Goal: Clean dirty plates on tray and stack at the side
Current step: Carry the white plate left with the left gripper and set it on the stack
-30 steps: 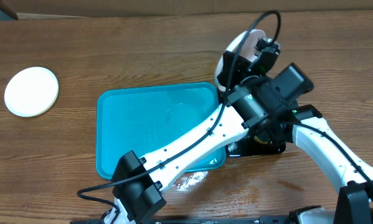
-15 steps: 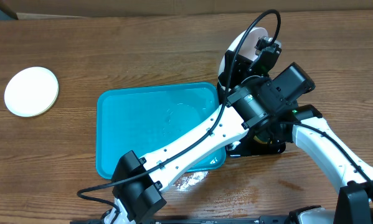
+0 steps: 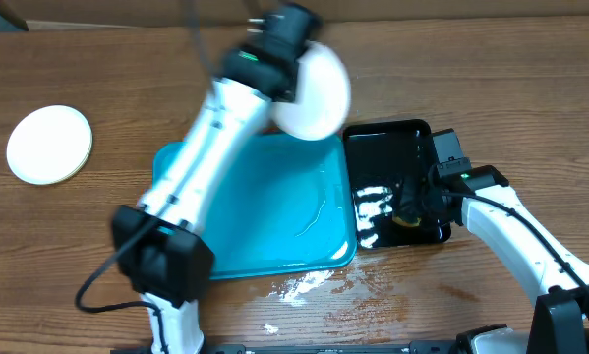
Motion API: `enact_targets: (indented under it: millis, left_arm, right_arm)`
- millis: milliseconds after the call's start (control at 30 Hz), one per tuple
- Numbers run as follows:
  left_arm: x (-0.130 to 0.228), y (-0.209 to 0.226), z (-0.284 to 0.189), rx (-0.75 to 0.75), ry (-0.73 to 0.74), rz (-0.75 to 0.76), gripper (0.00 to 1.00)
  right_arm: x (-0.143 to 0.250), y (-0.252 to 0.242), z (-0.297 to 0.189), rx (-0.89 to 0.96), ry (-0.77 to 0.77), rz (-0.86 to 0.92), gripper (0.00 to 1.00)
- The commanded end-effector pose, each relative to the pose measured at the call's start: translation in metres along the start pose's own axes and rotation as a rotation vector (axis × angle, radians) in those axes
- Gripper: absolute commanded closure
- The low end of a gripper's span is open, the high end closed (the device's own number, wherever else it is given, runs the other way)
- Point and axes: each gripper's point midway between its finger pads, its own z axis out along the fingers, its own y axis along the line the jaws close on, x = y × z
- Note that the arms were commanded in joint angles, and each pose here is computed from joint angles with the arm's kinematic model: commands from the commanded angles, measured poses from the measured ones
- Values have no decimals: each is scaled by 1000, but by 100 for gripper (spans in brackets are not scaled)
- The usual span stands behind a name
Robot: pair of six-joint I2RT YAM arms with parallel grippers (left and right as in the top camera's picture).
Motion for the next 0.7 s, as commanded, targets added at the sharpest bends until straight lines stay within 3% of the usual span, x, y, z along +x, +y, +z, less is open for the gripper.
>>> enact_targets:
  millis: [0, 200, 300, 400, 533, 667]
  left_arm:
    - [-11, 51, -13, 230, 58, -224, 96]
    - [9, 223, 10, 85, 100, -587, 96]
    - [25, 272, 10, 25, 105, -704, 96]
    - [45, 323, 9, -74, 105, -813, 96]
    - [80, 382, 12, -213, 133, -939, 96]
    - [127, 421, 28, -325, 202, -1021, 96]
  right_arm:
    - [5, 8, -3, -44, 14, -69, 96]
    - [14, 3, 5, -37, 29, -68, 95]
    - [19, 0, 10, -34, 37, -67, 93]
    - [22, -2, 11, -30, 45, -66, 84]
    - [22, -1, 11, -31, 42, -66, 79]
    - [21, -1, 11, -33, 39, -67, 55]
